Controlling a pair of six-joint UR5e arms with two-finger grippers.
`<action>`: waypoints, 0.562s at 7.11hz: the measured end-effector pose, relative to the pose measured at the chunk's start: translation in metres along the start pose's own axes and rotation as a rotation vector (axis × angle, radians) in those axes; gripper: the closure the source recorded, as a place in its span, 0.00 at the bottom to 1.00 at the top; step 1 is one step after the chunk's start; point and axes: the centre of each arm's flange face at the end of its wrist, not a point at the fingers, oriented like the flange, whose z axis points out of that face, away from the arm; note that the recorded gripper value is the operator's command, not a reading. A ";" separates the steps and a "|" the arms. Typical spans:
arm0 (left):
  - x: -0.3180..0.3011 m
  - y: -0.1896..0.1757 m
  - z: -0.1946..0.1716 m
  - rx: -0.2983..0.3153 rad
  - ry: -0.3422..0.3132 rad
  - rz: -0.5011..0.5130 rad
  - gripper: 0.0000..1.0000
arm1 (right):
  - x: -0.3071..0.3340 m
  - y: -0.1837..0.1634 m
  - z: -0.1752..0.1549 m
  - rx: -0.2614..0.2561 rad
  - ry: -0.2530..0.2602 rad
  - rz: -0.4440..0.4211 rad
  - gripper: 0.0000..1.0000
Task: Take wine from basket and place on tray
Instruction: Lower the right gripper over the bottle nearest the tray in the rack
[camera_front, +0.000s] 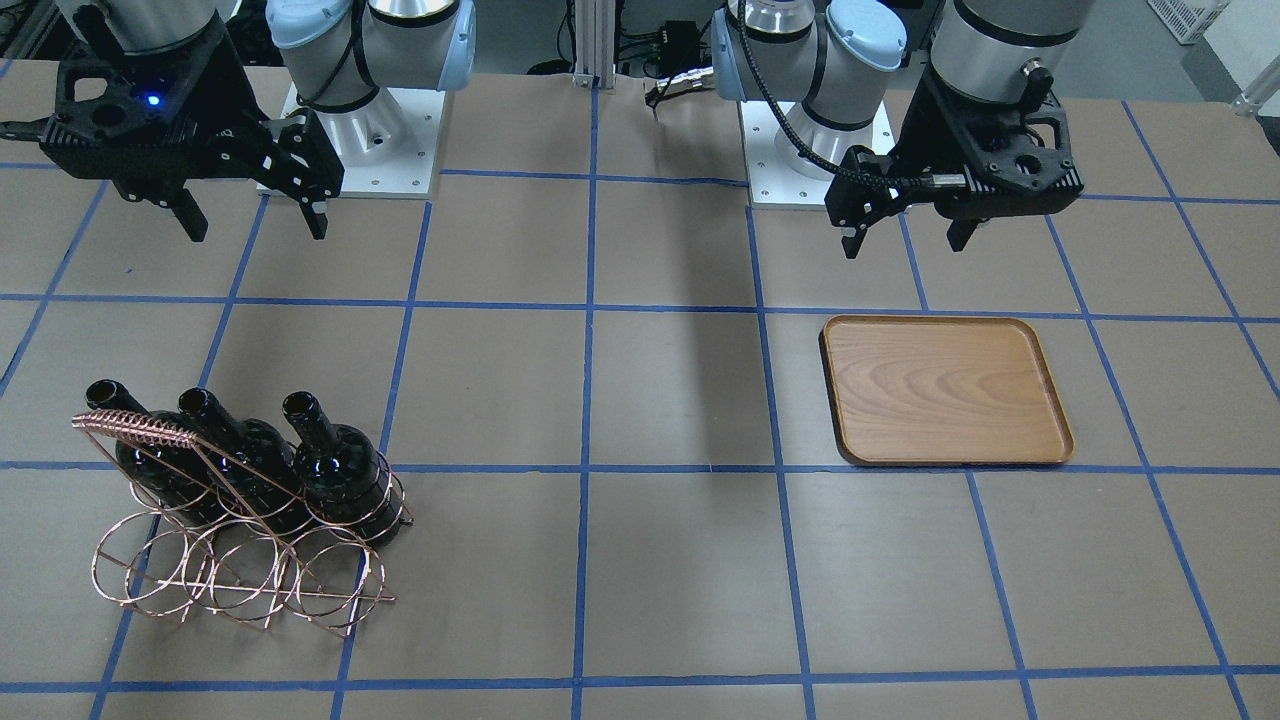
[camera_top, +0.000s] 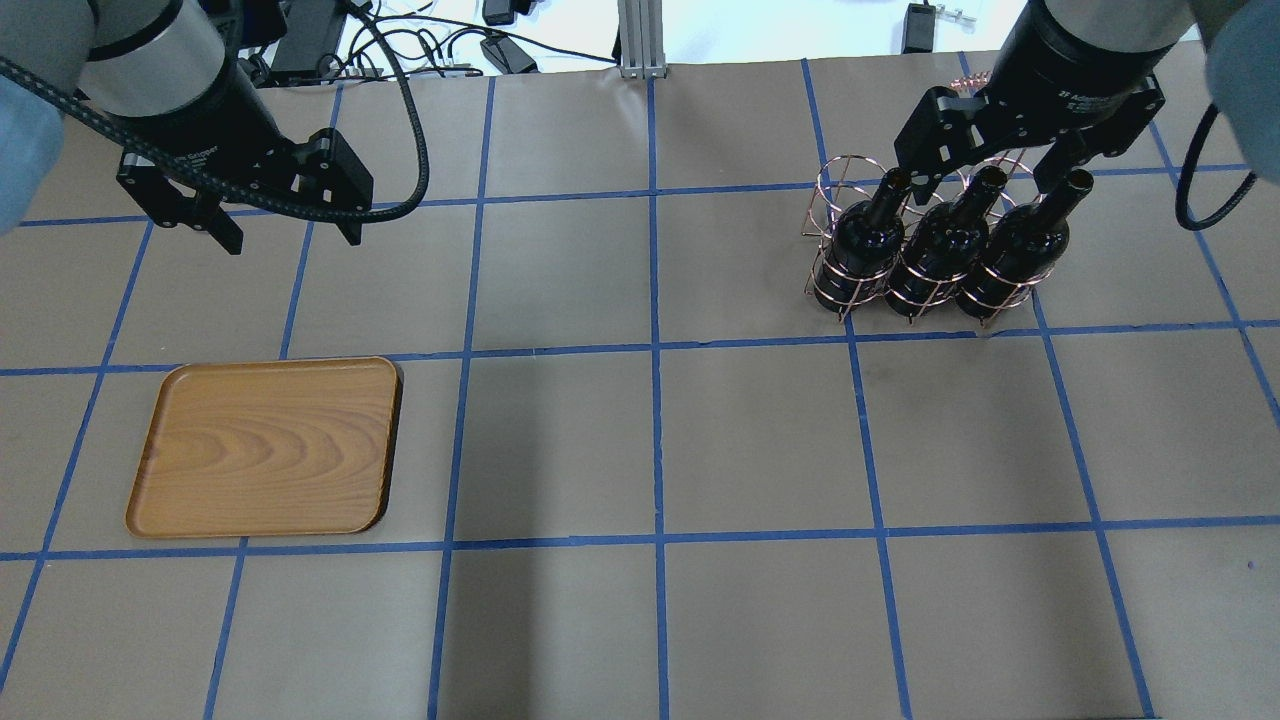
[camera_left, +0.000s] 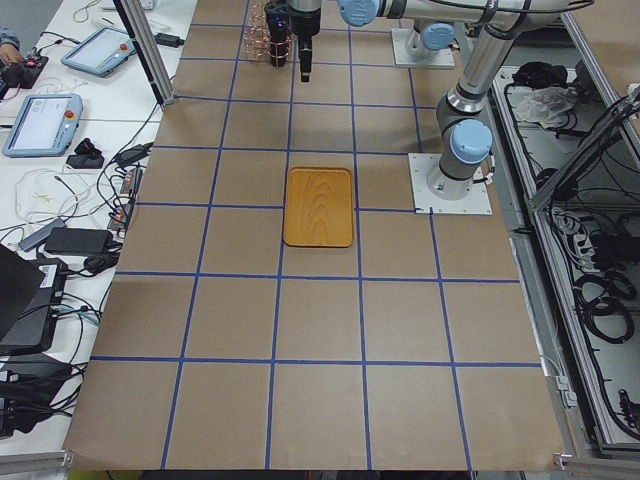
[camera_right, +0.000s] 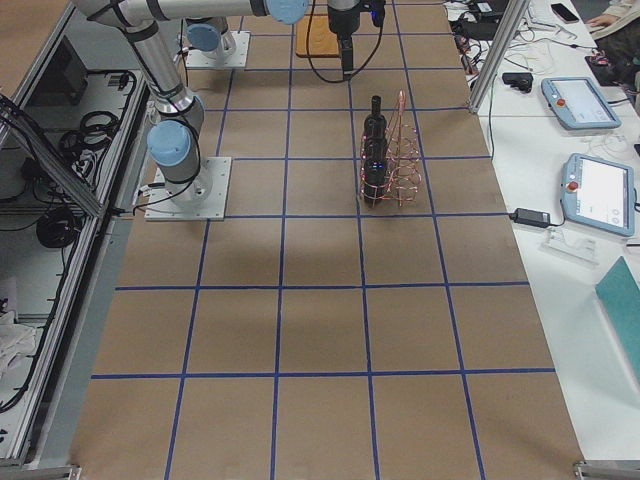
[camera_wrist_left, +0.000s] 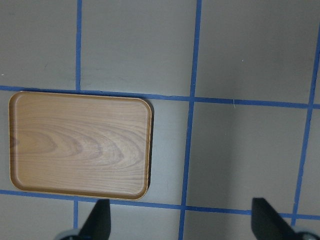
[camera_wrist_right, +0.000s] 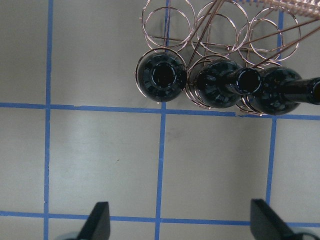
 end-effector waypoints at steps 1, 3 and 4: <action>0.001 0.000 0.000 0.000 0.005 0.000 0.00 | 0.001 -0.001 0.001 -0.002 0.002 0.001 0.00; 0.001 -0.001 0.001 -0.002 0.008 -0.001 0.00 | 0.002 0.001 -0.001 -0.002 0.007 0.003 0.00; 0.001 -0.001 0.003 -0.004 0.009 -0.002 0.00 | 0.002 0.002 -0.003 0.004 0.008 -0.011 0.00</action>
